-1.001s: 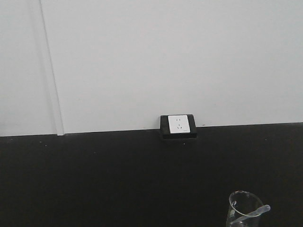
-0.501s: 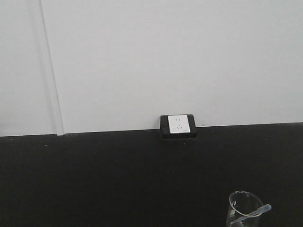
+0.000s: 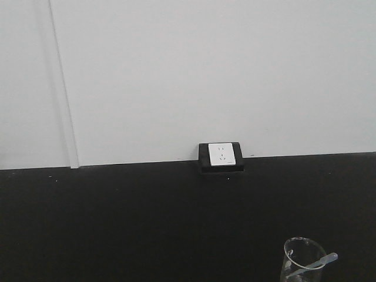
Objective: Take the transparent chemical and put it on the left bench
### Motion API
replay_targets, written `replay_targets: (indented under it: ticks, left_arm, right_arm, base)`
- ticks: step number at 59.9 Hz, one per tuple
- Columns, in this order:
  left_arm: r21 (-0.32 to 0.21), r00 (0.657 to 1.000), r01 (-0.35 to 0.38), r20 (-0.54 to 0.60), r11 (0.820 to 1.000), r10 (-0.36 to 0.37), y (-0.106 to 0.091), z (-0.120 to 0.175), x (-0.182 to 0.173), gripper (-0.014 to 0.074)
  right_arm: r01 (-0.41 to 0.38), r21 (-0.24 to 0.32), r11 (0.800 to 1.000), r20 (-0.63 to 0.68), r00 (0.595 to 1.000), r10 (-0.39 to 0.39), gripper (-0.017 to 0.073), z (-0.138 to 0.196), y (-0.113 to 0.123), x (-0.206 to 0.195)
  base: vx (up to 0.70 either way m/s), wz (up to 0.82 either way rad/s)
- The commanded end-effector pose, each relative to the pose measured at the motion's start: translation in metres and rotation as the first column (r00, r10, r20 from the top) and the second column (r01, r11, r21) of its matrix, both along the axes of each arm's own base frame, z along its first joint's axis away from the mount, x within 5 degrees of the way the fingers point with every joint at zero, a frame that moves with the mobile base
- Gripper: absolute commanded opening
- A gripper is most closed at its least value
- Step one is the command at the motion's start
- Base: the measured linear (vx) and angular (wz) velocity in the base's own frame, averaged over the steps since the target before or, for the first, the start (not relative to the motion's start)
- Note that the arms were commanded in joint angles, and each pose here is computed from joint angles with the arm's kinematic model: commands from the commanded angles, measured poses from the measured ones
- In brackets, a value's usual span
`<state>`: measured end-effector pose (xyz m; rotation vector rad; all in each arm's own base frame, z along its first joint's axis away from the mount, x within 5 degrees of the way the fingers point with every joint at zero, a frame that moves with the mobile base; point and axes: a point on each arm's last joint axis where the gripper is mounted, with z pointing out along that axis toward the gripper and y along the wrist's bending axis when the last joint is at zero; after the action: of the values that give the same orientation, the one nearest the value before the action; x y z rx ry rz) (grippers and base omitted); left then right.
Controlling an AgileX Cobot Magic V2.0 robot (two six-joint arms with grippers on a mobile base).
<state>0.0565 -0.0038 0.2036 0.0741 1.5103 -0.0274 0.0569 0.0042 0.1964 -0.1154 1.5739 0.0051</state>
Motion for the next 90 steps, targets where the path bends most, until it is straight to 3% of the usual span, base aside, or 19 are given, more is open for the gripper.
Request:
replay_targets:
  ticks: [1, 10, 21, 26, 33, 41, 49, 55, 75, 90]
  left_arm:
    - [-0.014, 0.997, 0.001, 0.08, 1.0, 0.0, 0.0, 0.003, -0.001, -0.0003]
    - [-0.014, 0.997, 0.001, 0.08, 1.0, 0.0, 0.0, 0.003, -0.001, -0.0003]
    - [-0.014, 0.997, 0.001, 0.08, 1.0, 0.0, 0.0, 0.003, -0.001, -0.0003]
    - [-0.014, 0.997, 0.001, 0.08, 1.0, 0.0, 0.0, 0.003, -0.001, -0.0003]
    - [-0.014, 0.997, 0.001, 0.08, 1.0, 0.0, 0.0, 0.003, -0.001, -0.0003]
    - [-0.014, 0.997, 0.001, 0.08, 1.0, 0.0, 0.0, 0.003, -0.001, -0.0003]
    - [-0.014, 0.997, 0.001, 0.08, 1.0, 0.0, 0.0, 0.003, -0.001, -0.0003]
    - [-0.014, 0.997, 0.001, 0.08, 1.0, 0.0, 0.0, 0.003, -0.001, -0.0003]
    - [-0.014, 0.997, 0.001, 0.08, 1.0, 0.0, 0.0, 0.003, -0.001, -0.0003]
    - [-0.014, 0.997, 0.001, 0.08, 1.0, 0.0, 0.0, 0.003, -0.001, -0.0003]
  right_arm:
    - [-0.011, 0.032, 0.999, 0.179, 0.984, 0.005, -0.0008, 0.015, 0.001, -0.002]
    - [-0.011, 0.005, 1.0, 0.274, 0.962, 0.009, -0.0008, 0.024, 0.001, -0.004]
    - [-0.017, 0.008, 1.0, 0.417, 0.909, 0.012, -0.0006, 0.037, 0.001, -0.009]
    - [-0.02, 0.019, 1.0, 0.42, 0.908, 0.01, -0.0004, 0.037, 0.001, -0.009]
    - [-0.028, 0.091, 0.995, 0.33, 0.944, -0.004, -0.0004, 0.038, 0.0, -0.004]
    - [-0.015, 0.187, 0.982, 0.132, 0.991, -0.01, -0.0003, 0.047, 0.0, 0.008]
    - [0.011, 0.126, 0.992, -0.084, 0.996, 0.0, -0.0003, 0.048, 0.003, 0.03]
    - [0.02, 0.1, 0.995, -0.153, 0.988, -0.004, -0.0001, 0.048, 0.004, 0.048]
    - [0.049, 0.1, 0.994, -0.17, 0.985, -0.031, 0.0065, 0.034, 0.005, 0.098]
    - [0.061, 0.102, 0.993, -0.189, 0.981, -0.041, 0.0267, 0.011, 0.007, 0.128]
  base:
    - [0.0, 0.0]
    - [0.0, 0.0]
    - [0.0, 0.0]
    - [0.0, 0.0]
    - [0.0, 0.0]
    - [0.0, 0.0]
    - [0.0, 0.0]
    - [0.0, 0.0]
    - [0.0, 0.0]
    - [0.0, 0.0]
